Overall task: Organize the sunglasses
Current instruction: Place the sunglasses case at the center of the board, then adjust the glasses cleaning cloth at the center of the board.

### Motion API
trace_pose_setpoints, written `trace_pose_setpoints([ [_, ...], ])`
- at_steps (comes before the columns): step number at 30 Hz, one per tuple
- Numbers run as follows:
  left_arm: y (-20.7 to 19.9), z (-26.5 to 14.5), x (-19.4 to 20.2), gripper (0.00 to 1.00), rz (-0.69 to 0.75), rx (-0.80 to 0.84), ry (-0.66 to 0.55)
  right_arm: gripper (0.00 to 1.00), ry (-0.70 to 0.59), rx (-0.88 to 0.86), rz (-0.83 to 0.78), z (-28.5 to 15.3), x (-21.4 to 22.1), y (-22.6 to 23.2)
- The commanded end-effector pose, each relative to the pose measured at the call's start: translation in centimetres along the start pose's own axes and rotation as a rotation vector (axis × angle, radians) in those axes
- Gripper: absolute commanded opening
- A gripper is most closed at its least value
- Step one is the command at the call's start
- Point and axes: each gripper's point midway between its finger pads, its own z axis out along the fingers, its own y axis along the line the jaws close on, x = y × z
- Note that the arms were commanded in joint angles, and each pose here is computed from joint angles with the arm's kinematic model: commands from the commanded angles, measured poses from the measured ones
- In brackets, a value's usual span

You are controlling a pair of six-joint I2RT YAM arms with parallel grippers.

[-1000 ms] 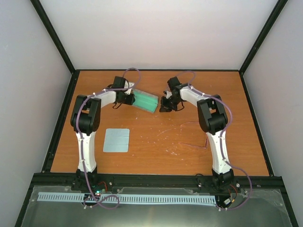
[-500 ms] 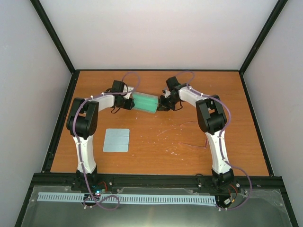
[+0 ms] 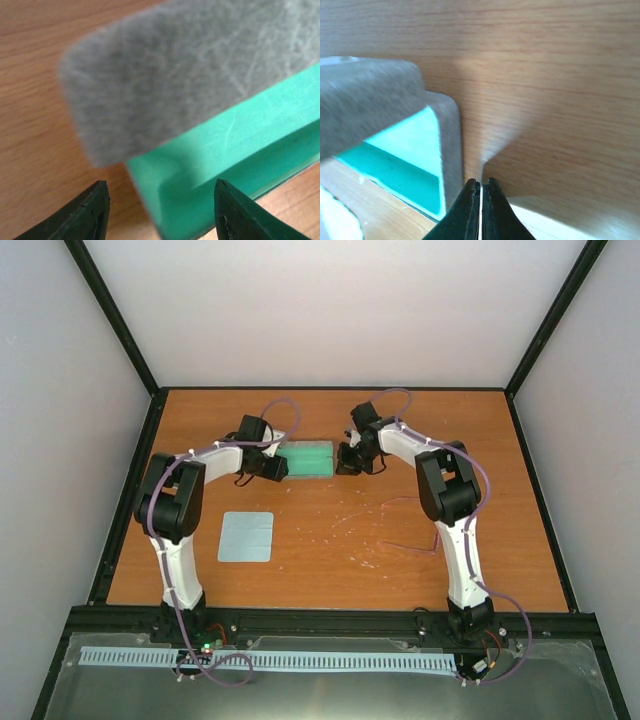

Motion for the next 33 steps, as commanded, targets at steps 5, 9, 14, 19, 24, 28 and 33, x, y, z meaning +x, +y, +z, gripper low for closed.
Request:
trace_pose_setpoints([
  [5, 2.6, -6.3, 0.0, 0.58, -0.028, -0.085, -0.044, 0.18, -0.111, 0.259, -0.135, -6.2, 2.0, -0.1],
  [9, 4.3, -10.2, 0.6, 0.59, -0.055, -0.019, -0.098, 0.28, -0.086, 0.250, -0.235, -6.5, 5.3, 3.2],
  [14, 6.3, -13.4, 2.4, 0.61, -0.074, 0.077, -0.132, 0.30, -0.018, 0.180, -0.343, -4.6, 9.1, 8.9],
  [19, 7.9, -14.0, 4.6, 0.56, -0.161, 0.175, -0.110, 0.32, 0.078, 0.144, -0.458, -0.9, 12.0, 13.2],
  [24, 8.7, -14.6, 6.1, 0.54, -0.184, 0.170, -0.072, 0.32, 0.120, 0.125, -0.535, 2.0, 13.7, 15.2],
  [28, 9.9, -15.0, 6.7, 0.54, -0.143, 0.115, -0.072, 0.31, 0.122, 0.145, -0.569, 3.3, 14.1, 15.8],
  [33, 10.1, -15.2, 6.8, 0.54, -0.155, 0.129, -0.098, 0.31, 0.114, 0.182, -0.552, 4.8, 13.6, 15.5],
])
